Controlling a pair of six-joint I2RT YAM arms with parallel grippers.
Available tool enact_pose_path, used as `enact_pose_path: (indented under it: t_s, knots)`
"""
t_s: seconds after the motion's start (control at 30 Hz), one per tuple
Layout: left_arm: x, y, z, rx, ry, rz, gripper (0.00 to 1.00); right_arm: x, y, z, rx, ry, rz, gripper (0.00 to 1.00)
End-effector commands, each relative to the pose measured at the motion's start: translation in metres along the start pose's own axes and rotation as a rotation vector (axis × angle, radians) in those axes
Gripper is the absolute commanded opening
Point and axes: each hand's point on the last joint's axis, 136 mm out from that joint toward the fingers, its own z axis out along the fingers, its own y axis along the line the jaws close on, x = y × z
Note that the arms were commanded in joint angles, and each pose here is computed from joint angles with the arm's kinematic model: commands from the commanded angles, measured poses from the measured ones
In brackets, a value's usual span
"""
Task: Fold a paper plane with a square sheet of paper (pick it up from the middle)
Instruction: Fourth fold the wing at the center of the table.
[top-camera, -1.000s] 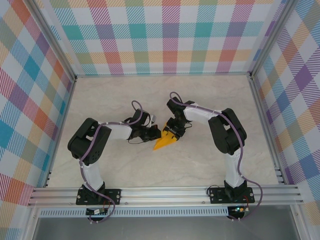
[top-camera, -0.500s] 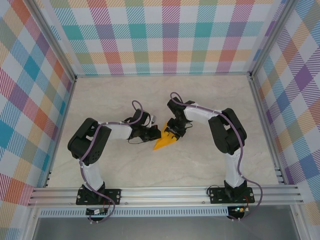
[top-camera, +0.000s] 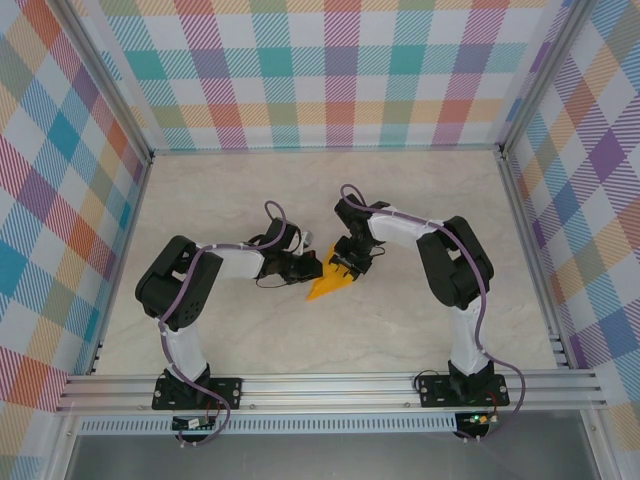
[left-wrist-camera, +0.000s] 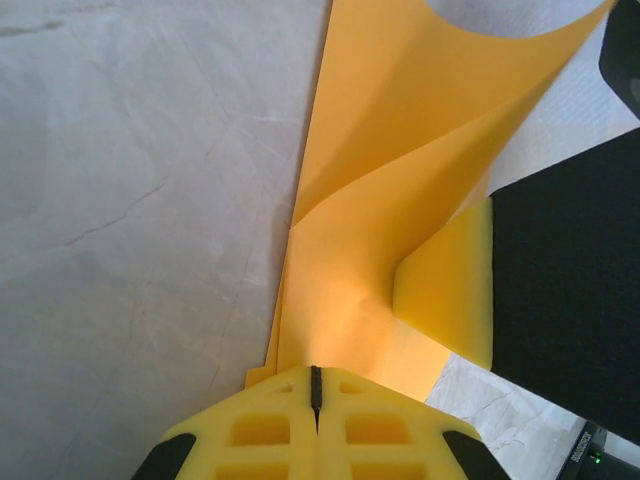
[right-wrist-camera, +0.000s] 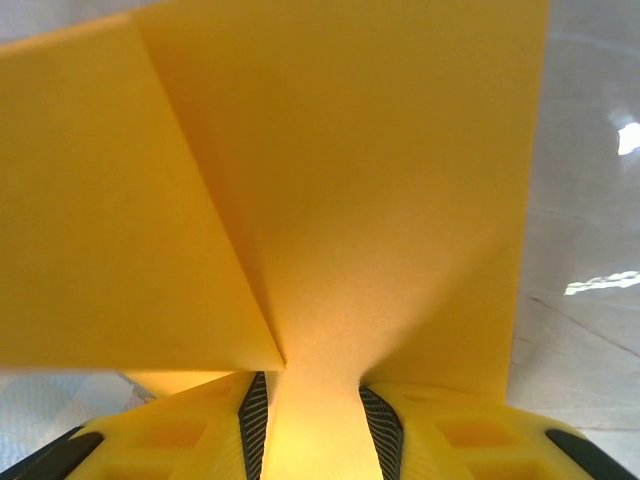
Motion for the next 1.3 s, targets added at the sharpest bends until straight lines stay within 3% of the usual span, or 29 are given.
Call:
enact_pose_path:
  t_s: [0.0, 0.33, 0.6, 0.8, 0.93, 1.27]
  knots:
    - [0.004, -0.002, 0.005, 0.0, 0.035, 0.018, 0.02, 0.003, -0.077, 0.058, 0.265, 0.034, 0.062, 0.36]
    - [0.027, 0.025, 0.005, -0.102, 0.12, 0.009, 0.0, -0.001, -0.038, 0.032, 0.109, -0.009, -0.028, 0.42]
    - [0.032, 0.029, 0.004, -0.123, 0.149, 0.023, 0.0, -0.006, 0.018, -0.037, -0.161, -0.18, -0.252, 0.44]
    - [0.032, 0.028, 0.005, -0.121, 0.151, 0.029, 0.0, 0.004, 0.043, -0.045, -0.307, -0.17, -0.41, 0.28]
    - [0.031, 0.028, 0.005, -0.122, 0.15, 0.031, 0.0, 0.007, 0.05, -0.033, -0.327, -0.126, -0.432, 0.2]
    - [0.026, 0.026, 0.005, -0.121, 0.142, 0.031, 0.0, -0.002, 0.05, -0.013, -0.295, -0.106, -0.431, 0.15]
